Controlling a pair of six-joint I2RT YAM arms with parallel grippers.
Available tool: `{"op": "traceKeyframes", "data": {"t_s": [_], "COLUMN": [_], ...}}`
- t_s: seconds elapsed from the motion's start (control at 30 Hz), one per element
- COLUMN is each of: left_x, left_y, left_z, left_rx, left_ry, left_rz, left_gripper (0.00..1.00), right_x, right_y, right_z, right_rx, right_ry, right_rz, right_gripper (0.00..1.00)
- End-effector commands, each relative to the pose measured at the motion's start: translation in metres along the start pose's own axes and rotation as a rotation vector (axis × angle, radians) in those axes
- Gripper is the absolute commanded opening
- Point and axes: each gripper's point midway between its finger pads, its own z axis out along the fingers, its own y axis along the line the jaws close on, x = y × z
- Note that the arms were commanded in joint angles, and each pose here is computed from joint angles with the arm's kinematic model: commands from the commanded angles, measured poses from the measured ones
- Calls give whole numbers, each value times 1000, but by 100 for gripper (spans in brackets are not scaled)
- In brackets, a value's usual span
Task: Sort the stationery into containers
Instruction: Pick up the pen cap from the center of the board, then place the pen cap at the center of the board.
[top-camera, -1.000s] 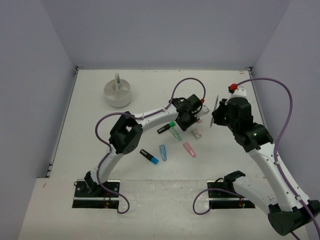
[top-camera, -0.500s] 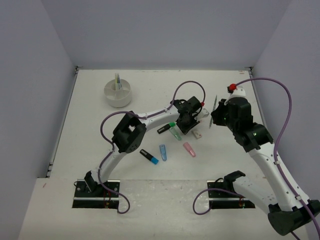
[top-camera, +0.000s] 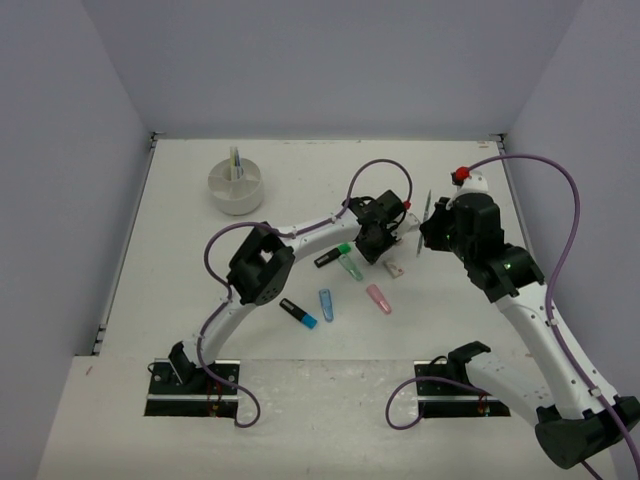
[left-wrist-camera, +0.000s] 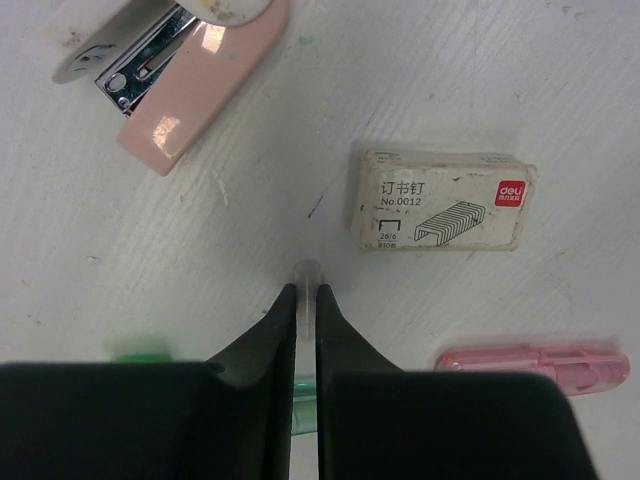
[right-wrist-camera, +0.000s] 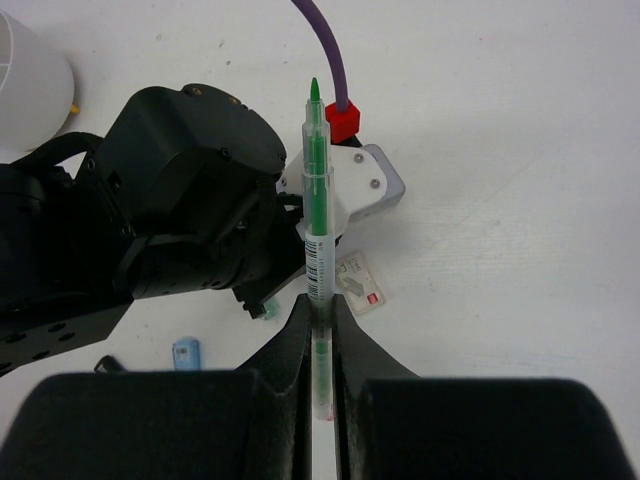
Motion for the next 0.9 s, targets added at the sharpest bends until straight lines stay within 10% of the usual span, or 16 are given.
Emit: {"op": "traceKeyframes", "data": {"t_s": [0.0,0.33,0.6,0.87], "left_x": [5,-37,70,166], "left_y": [8,86,147,120], "left_z": [-1,-119,-163,-144], "left_rx": [-19,-144,-400,-410], "left_ry": [21,-365,-499,-554], "left_rz": [-52,-512,-1202,-1752], "left_gripper": [1,0,0,0], "right_x": [-11,-10,-11,-1], "right_y": [6,7,12,31], "right_z": [-1,-1,2,7], "right_rx": [-31,-38,-62,-167], "right_ry": [-40,-40,-41,0], "right_rz": [-6,-5,3,9], "right_gripper": [0,0,0,0]}}
